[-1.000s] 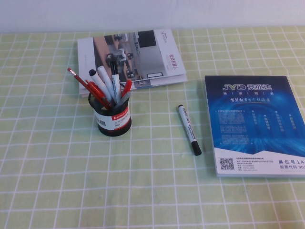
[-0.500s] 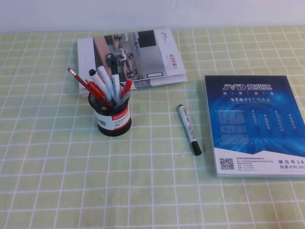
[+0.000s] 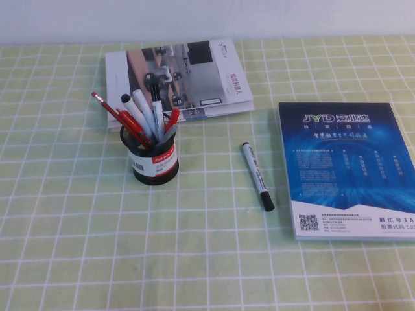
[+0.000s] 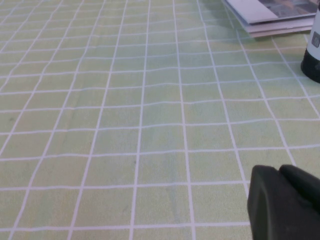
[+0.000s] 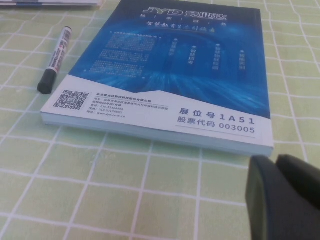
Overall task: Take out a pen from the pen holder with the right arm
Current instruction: 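Take a marker out of the pen holder and lay it on the table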
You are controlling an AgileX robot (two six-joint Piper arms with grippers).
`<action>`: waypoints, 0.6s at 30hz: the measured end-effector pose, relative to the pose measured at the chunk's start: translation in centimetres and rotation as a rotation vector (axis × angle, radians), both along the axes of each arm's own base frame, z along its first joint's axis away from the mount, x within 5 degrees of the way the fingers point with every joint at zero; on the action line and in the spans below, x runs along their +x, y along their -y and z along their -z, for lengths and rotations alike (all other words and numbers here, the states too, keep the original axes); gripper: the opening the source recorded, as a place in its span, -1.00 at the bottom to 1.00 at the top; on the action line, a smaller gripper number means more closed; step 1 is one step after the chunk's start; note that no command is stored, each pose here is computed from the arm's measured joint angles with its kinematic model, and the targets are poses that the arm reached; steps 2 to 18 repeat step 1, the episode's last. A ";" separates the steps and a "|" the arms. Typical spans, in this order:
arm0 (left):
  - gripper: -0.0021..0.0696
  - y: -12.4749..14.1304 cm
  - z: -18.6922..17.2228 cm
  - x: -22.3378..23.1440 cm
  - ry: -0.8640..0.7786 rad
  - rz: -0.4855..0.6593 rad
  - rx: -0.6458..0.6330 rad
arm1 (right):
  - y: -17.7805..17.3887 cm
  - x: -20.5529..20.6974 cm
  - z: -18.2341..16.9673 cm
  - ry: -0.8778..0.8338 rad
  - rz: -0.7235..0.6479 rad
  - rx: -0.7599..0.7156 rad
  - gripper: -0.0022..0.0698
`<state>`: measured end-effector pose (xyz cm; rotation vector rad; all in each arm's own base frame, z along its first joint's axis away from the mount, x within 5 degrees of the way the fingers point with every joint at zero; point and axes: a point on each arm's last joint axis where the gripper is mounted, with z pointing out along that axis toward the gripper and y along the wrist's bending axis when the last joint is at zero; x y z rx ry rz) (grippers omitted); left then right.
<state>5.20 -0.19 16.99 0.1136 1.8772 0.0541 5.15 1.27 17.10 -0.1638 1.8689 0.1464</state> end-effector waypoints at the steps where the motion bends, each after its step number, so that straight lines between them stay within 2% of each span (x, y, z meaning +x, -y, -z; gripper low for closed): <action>1: -0.96 0.0 0.0 0.0 0.000 0.000 0.000 | 0.0 0.0 0.0 0.000 0.000 0.000 -0.97; 18: -0.96 0.0 0.0 0.0 0.000 0.000 0.000 | 0.0 0.0 0.0 0.000 0.000 0.000 -0.97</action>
